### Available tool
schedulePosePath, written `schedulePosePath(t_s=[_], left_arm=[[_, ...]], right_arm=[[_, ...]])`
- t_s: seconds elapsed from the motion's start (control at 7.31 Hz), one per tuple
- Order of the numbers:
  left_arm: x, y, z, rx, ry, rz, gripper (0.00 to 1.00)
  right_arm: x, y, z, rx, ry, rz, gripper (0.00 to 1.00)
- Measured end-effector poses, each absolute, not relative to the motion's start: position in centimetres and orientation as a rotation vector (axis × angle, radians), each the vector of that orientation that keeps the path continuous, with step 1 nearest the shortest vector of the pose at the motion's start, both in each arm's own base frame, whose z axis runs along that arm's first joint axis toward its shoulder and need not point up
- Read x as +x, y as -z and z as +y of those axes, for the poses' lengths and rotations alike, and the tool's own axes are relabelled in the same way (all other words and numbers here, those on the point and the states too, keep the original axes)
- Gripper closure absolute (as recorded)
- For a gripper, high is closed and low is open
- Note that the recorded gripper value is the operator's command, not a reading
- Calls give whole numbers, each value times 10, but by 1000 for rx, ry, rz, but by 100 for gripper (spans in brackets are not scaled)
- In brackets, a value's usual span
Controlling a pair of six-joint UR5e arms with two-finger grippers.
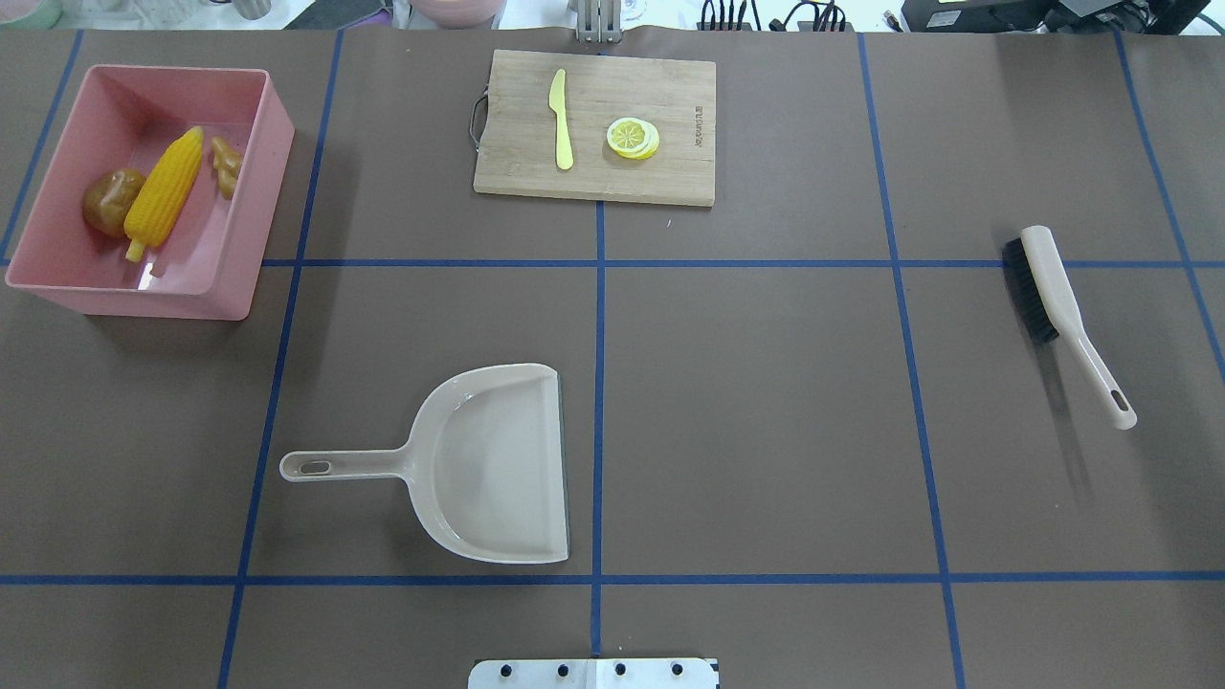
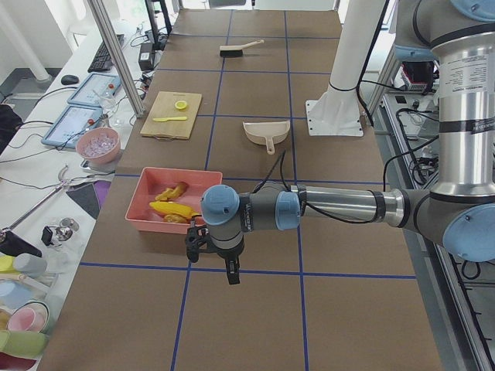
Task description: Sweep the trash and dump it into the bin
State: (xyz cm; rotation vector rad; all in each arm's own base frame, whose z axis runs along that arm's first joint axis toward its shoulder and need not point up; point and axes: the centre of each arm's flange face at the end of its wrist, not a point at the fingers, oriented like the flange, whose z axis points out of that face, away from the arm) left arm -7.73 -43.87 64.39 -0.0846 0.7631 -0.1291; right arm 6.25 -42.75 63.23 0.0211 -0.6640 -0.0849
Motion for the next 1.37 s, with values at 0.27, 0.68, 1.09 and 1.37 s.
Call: schedulePosePath(t_s=[0.27, 0.68, 1.09, 1.37], left_arm=[[-77, -643, -439, -81, 128, 763, 2], [-77, -641, -443, -78, 126, 762, 2], [-77, -630, -464, -56, 114, 763, 2], [-76, -628, -469, -52, 111, 763, 2]], right_arm=[[63, -632, -428, 22, 85, -664, 0], [63, -632, -427, 21, 85, -664, 0], [63, -635, -427, 16, 83, -664, 0], [63, -636, -427, 16, 83, -664, 0]])
